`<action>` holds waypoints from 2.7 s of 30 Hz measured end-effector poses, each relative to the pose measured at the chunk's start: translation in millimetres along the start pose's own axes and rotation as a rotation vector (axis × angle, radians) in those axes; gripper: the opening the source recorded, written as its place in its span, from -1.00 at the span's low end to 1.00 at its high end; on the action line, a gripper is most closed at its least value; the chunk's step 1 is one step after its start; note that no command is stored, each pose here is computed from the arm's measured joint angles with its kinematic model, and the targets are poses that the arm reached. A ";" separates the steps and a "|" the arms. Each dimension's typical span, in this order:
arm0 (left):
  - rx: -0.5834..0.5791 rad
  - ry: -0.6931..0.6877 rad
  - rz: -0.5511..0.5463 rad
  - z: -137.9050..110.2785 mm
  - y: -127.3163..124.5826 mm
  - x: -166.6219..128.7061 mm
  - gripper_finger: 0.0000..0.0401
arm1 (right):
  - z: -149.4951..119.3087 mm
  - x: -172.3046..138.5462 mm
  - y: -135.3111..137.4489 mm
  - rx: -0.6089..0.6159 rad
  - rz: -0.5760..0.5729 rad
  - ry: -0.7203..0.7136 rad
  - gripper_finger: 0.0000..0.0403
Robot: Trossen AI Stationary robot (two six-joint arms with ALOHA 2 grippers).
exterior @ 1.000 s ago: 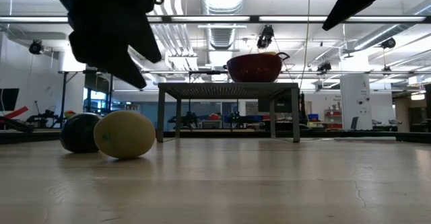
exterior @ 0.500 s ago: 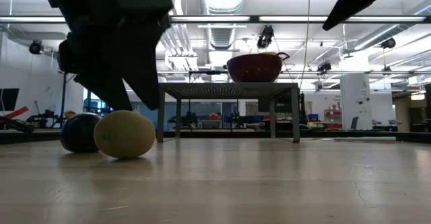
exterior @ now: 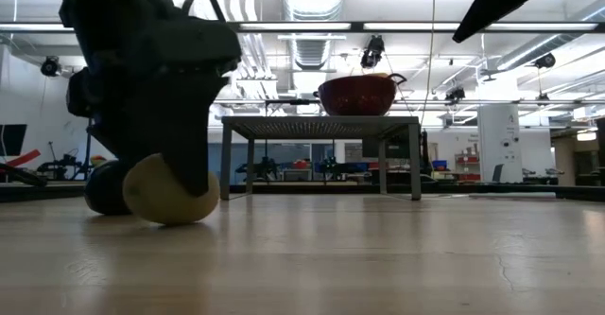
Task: Pick & Place Fruit
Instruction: Put the kiwi into the purple strainer bowl on the shelf
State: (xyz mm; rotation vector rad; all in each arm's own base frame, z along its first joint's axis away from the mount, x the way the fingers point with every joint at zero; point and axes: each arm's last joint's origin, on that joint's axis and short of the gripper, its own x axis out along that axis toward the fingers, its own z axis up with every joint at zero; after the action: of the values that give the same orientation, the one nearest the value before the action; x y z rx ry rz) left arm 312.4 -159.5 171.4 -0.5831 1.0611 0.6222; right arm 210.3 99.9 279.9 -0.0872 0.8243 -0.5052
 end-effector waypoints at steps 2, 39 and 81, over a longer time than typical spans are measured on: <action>0.000 0.007 0.000 -0.6 -0.2 0.8 0.69 | 0.0 0.0 0.0 0.000 0.000 0.000 -0.45; 0.038 0.014 0.018 -3.1 0.6 7.3 0.25 | -0.1 -0.2 0.1 -0.018 -0.002 -0.002 -0.67; 0.126 -0.064 0.012 -13.1 -2.8 -1.8 0.25 | -4.7 -0.4 -0.9 -0.008 0.042 0.080 -0.11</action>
State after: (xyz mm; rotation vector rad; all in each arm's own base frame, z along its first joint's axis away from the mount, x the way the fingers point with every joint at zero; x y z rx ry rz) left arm 305.8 -170.9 168.5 -0.4453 1.0364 0.5763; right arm 206.3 99.8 277.2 -0.0573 0.9051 -0.4682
